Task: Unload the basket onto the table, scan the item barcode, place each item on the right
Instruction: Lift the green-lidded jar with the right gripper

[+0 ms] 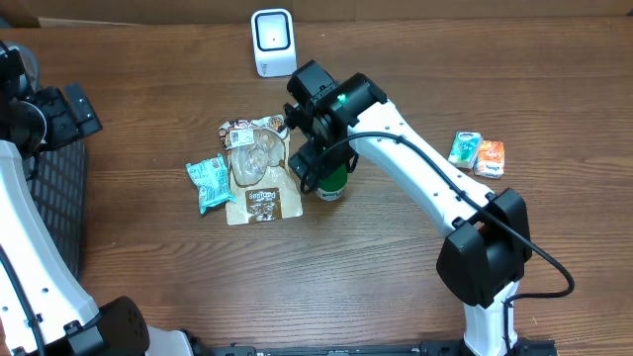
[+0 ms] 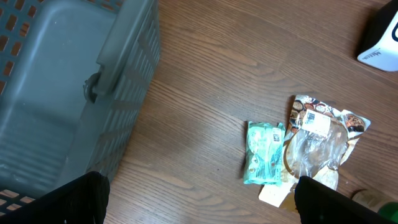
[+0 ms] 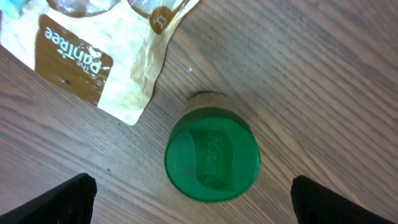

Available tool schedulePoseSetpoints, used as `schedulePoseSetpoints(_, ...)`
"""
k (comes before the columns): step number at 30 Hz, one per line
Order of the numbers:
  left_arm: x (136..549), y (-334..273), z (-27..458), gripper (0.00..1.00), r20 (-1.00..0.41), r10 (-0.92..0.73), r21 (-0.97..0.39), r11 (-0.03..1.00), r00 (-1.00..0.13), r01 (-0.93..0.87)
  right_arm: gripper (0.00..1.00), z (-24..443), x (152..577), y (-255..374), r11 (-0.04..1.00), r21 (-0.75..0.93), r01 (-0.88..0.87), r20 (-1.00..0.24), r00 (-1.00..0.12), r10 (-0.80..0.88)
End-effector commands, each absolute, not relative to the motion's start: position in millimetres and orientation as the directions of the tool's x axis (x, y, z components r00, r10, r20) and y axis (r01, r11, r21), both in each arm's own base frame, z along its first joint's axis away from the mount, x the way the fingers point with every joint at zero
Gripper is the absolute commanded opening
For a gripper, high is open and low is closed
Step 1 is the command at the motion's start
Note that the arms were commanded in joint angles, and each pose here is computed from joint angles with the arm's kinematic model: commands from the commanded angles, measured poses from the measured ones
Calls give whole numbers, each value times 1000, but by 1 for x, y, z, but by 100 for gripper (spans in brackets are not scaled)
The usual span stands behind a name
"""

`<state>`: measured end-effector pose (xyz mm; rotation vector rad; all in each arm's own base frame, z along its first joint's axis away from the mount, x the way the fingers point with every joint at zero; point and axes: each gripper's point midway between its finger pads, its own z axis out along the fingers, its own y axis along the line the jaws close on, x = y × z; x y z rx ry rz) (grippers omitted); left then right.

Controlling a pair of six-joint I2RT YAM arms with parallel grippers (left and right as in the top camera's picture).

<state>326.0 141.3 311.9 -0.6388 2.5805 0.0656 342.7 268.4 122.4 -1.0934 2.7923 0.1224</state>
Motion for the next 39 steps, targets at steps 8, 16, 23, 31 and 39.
schedulePoseSetpoints(8,326,144,317,99,-477,-408,-51,897,-779,-438,98,85,350,254,718,-33,-696,-165,-704,-690)
schedulePoseSetpoints(16,326,144,317,100,-477,-408,-51,897,-779,-438,98,77,353,248,732,-18,-681,-164,-721,-674)
schedulePoseSetpoints(23,326,144,317,100,-477,-408,-51,897,-779,-438,94,69,349,252,729,19,-685,-151,-722,-675)
schedulePoseSetpoints(31,326,144,317,100,-477,-408,-51,897,-779,-438,93,63,351,253,729,20,-684,-147,-723,-675)
schedulePoseSetpoints(39,326,144,317,99,-477,-408,-51,897,-779,-438,89,63,352,254,730,19,-683,-153,-724,-673)
